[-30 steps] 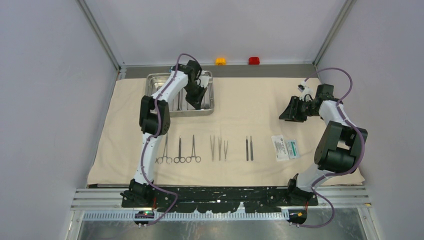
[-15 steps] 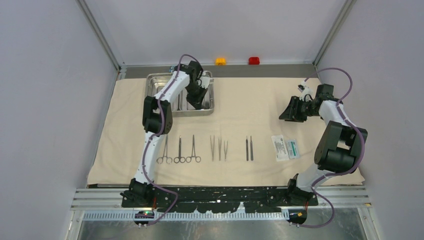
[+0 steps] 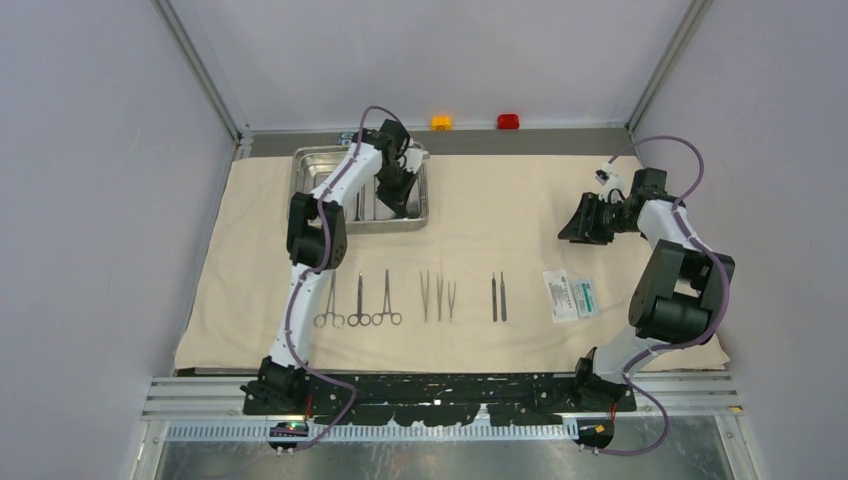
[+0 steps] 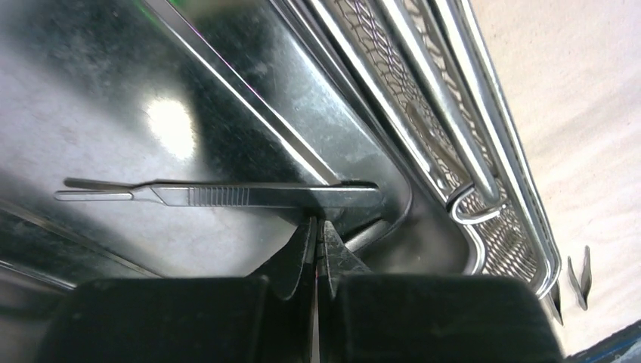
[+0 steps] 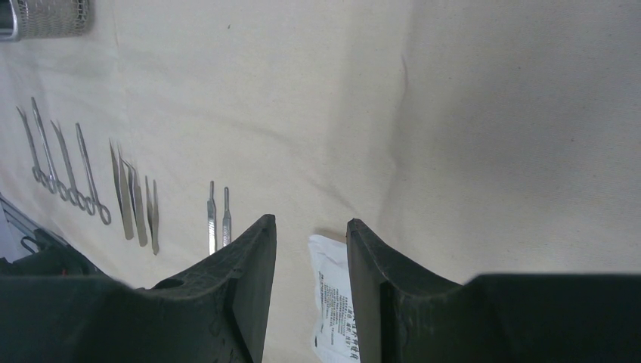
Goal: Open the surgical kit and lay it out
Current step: Adjust the medical item in the container.
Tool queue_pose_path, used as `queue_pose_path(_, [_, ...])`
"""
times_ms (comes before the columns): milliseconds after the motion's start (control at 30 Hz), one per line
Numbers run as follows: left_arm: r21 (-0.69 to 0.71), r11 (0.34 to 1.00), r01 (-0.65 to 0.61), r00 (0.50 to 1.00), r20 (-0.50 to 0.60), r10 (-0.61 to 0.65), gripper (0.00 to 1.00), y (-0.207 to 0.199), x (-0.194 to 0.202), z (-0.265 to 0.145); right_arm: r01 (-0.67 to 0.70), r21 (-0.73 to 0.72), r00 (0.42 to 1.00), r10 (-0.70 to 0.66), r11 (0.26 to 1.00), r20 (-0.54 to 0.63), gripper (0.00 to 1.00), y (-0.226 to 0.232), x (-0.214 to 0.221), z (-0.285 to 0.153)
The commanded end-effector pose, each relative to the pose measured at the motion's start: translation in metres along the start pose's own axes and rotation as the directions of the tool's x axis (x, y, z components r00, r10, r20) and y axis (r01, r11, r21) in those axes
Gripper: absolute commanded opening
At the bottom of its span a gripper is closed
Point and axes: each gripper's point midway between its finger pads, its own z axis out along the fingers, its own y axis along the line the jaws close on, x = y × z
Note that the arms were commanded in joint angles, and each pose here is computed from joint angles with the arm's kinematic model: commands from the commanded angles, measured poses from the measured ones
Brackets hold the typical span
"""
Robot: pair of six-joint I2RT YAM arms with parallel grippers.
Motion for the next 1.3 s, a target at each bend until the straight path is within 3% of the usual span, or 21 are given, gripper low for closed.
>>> queue_pose_path(0, [-0.095, 0.995, -0.009, 0.996, 0.086, 0.017, 0.02, 0.018, -0.022, 0.004, 0.038, 0.007, 0.999, -0.039, 0.999, 0.031, 0.45, 0.001, -0.016, -0.005])
queue_pose_path(533, [-0.221, 0.974, 0.043, 0.973, 0.230, 0.009, 0.00, 0.045, -0.061, -0.008, 0.034, 0.010, 0.999, -0.034, 0.999, 0.022, 0.45, -0.001, -0.014, -0.004])
queue_pose_path(700, [-0.166, 0.985, 0.052, 0.955, 0.295, -0.001, 0.01, 0.036, -0.075, -0.029, 0.030, 0.009, 0.999, -0.030, 1.000, 0.015, 0.45, -0.002, -0.013, -0.003])
queue_pose_path(933, [-0.056, 0.998, -0.011, 0.938, 0.346, 0.030, 0.10, 0.003, -0.072, -0.067, 0.031, 0.008, 0.999, -0.031, 1.000, 0.016, 0.45, -0.002, -0.013, -0.004])
queue_pose_path(1033, [-0.020, 0.998, -0.053, 0.944, 0.325, 0.057, 0.13, -0.008, -0.062, -0.074, 0.032, 0.008, 0.999, -0.032, 0.999, 0.016, 0.45, -0.001, -0.013, -0.004])
queue_pose_path(1267, [0.046, 0.990, -0.134, 0.979, 0.162, 0.125, 0.14, -0.023, -0.026, -0.052, 0.031, 0.004, 0.999, -0.031, 1.000, 0.016, 0.45, -0.001, -0.013, -0.003])
